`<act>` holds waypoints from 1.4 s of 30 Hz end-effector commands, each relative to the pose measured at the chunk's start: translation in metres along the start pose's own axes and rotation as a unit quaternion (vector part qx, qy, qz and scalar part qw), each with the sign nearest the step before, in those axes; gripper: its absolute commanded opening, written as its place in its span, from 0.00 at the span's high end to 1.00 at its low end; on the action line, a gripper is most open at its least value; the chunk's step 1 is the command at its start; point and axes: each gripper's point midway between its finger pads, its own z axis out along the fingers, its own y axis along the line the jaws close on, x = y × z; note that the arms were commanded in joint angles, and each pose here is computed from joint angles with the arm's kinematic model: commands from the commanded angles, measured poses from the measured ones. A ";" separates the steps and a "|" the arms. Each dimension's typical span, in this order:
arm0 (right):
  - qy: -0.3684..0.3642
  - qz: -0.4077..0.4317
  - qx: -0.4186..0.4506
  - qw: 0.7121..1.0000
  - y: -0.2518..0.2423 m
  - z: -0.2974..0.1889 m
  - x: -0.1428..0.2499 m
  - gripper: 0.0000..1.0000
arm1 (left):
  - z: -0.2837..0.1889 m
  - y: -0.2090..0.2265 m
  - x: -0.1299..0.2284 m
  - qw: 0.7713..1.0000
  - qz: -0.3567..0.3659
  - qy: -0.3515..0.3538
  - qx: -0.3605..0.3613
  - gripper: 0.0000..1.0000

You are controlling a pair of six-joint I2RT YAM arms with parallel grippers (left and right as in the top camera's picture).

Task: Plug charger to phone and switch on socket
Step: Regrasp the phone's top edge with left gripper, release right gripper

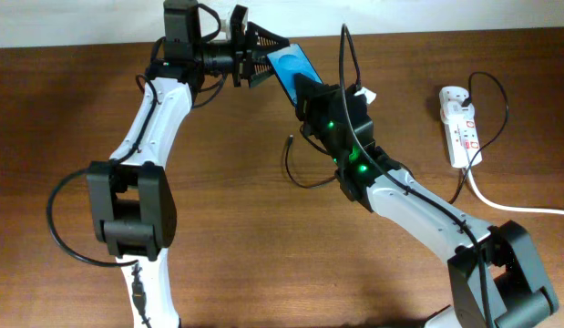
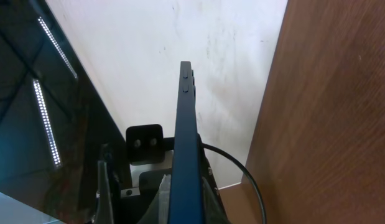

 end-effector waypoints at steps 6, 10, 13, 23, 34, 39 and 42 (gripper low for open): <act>0.014 0.003 -0.024 1.000 0.019 0.002 0.016 0.96 | 0.019 0.000 0.005 1.000 0.003 0.002 -0.007 0.53; 0.015 0.003 -0.024 1.000 0.019 0.002 0.017 0.96 | 0.025 -0.001 0.009 1.000 -0.012 0.007 -0.007 0.57; 0.019 0.002 -0.022 1.000 0.018 0.002 0.018 0.96 | 0.026 -0.001 0.010 1.000 -0.019 0.008 -0.008 0.58; 0.022 0.000 -0.016 1.000 0.011 0.004 0.021 0.96 | 0.026 -0.001 0.010 1.000 -0.018 0.008 -0.008 0.99; 0.002 -0.015 0.008 1.000 0.001 0.005 0.003 0.41 | 0.015 0.001 0.001 1.000 -0.016 -0.005 -0.008 1.00; -0.013 -0.148 0.046 0.988 -0.011 0.005 -0.039 0.02 | -0.012 0.009 -0.014 0.999 0.003 -0.029 -0.015 1.00; 0.016 -0.213 0.073 0.974 -0.021 0.002 -0.061 0.02 | -0.031 0.018 -0.021 0.999 0.009 -0.041 -0.022 1.00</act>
